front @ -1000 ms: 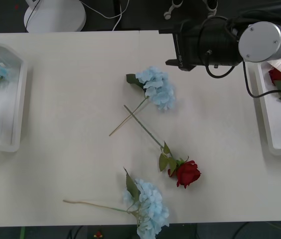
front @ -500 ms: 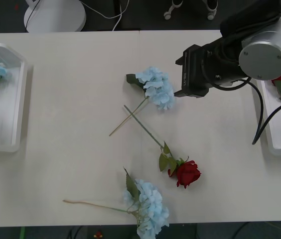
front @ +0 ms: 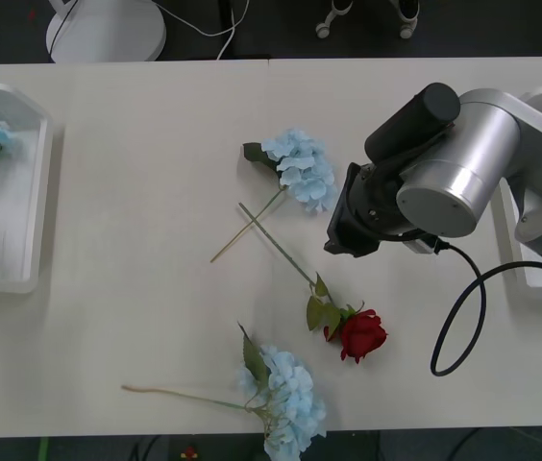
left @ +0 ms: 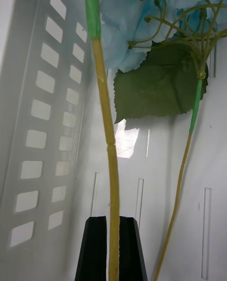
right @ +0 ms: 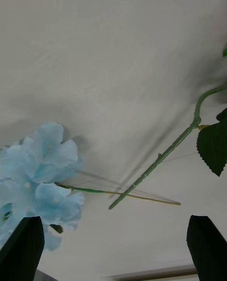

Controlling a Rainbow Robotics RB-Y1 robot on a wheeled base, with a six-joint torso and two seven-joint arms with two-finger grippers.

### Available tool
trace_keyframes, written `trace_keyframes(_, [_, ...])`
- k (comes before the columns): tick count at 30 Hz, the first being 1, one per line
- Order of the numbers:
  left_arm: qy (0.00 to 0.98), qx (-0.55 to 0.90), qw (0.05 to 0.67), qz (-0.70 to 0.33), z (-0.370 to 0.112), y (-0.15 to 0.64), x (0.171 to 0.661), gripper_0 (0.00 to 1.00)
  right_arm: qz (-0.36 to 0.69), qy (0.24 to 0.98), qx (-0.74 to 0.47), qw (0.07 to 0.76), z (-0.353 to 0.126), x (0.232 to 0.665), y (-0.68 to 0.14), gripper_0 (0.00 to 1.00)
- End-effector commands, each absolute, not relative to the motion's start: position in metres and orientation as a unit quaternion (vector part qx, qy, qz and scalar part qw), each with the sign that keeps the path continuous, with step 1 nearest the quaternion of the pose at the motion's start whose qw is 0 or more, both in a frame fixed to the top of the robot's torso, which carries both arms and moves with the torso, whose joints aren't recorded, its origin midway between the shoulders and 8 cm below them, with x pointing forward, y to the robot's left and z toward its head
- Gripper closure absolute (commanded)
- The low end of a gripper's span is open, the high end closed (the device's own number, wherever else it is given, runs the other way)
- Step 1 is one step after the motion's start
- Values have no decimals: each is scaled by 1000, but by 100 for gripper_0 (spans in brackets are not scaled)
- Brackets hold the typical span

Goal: Put the red flowers into the right box and the blue flowers into the left box

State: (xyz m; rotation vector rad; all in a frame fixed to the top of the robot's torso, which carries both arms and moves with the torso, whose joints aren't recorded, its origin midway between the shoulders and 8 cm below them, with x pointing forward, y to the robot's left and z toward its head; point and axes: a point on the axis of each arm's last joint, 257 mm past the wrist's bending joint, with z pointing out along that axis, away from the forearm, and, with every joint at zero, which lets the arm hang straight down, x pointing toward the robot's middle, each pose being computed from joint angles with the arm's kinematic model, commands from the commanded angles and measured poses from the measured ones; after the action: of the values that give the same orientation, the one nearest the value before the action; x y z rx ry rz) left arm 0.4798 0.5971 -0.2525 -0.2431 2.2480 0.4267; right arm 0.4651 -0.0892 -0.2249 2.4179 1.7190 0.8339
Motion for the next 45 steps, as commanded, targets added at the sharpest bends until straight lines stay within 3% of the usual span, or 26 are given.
trace_keyframes(1, [882, -110, 425, 173, -231, 611, 480, 76, 270, 560, 783, 14, -242, 446, -58, 13])
trace_keyframes(5, [880, -119, 437, 141, -228, 601, 485, 27, 260, 555, 790, 20, -256, 441, -55, 13])
trace_keyframes(9, [875, -120, 457, 105, -219, 585, 494, 0, 249, 547, 799, 14, -274, 438, -52, 13])
trace_keyframes(20, [874, -56, 482, -23, -142, 511, 499, 0, 213, 534, 818, 20, -316, 440, -50, 13])
trace_keyframes(27, [862, 51, 504, -31, -113, 463, 496, 0, 208, 534, 819, 25, -329, 444, -45, 13])
trace_keyframes(38, [830, 215, 509, -74, -119, 384, 488, 0, 189, 544, 817, 27, -345, 442, -47, 13])
trace_keyframes(45, [793, 342, 497, -86, -133, 298, 486, 0, 182, 549, 815, 22, -353, 441, -49, 23])
